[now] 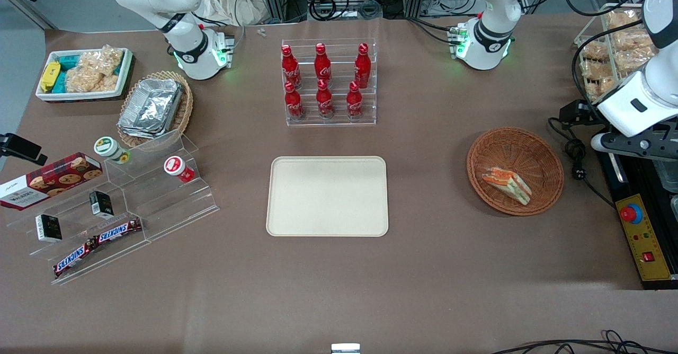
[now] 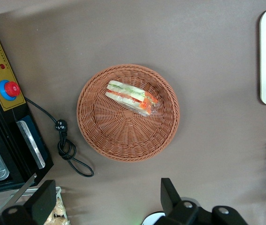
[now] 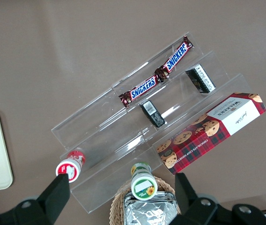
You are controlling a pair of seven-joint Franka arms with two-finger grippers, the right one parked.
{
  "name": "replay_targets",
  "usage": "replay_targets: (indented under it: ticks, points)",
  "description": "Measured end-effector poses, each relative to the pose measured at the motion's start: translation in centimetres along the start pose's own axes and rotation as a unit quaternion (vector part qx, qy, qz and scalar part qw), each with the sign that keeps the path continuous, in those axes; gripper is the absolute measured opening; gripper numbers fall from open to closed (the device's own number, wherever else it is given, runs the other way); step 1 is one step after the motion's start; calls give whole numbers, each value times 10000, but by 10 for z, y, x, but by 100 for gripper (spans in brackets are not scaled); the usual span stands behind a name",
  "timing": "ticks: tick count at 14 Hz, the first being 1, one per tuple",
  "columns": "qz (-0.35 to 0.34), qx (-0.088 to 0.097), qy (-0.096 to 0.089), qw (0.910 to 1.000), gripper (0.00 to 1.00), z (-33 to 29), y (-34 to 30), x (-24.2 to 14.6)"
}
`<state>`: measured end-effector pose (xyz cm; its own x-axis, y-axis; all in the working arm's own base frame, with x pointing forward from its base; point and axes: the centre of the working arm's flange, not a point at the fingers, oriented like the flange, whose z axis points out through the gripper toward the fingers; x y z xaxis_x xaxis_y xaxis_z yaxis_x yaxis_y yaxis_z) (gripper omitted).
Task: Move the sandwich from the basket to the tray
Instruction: 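Move the left gripper down over the wrapped sandwich in the wicker basket, then lower the open left gripper around the sandwich and close it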
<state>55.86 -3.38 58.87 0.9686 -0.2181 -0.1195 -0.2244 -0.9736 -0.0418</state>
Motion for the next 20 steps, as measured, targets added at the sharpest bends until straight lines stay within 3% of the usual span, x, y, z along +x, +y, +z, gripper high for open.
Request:
replay_targets:
  ticks: [4, 6, 7, 8, 10, 11, 12, 14, 16, 17, 20]
  points:
    - [-139, -19, -30, 9999, 100, 2, 0, 0]
    - [-635, -34, -82, 9979, 100, 6, 0, 2]
    - [-1227, -54, -135, 9923, 100, 11, 0, 5]
    - [-1923, -73, -186, 9811, 100, 17, 0, 8]
    - [-3173, -70, -248, 9480, 100, 36, 1, 17]
    - [-3749, -68, -222, 9268, 100, 51, 1, 23]
    - [-4327, -92, -119, 9014, 100, 72, 2, 29]
    - [-5386, -166, 33, 8424, 100, 113, 5, 38]
    - [-6162, -222, 51, 7872, 100, 153, 7, 45]
    - [-6397, -206, 42, 7683, 100, 171, 7, 47]
    - [-6789, 16, 122, 7341, 100, 224, 6, 56]
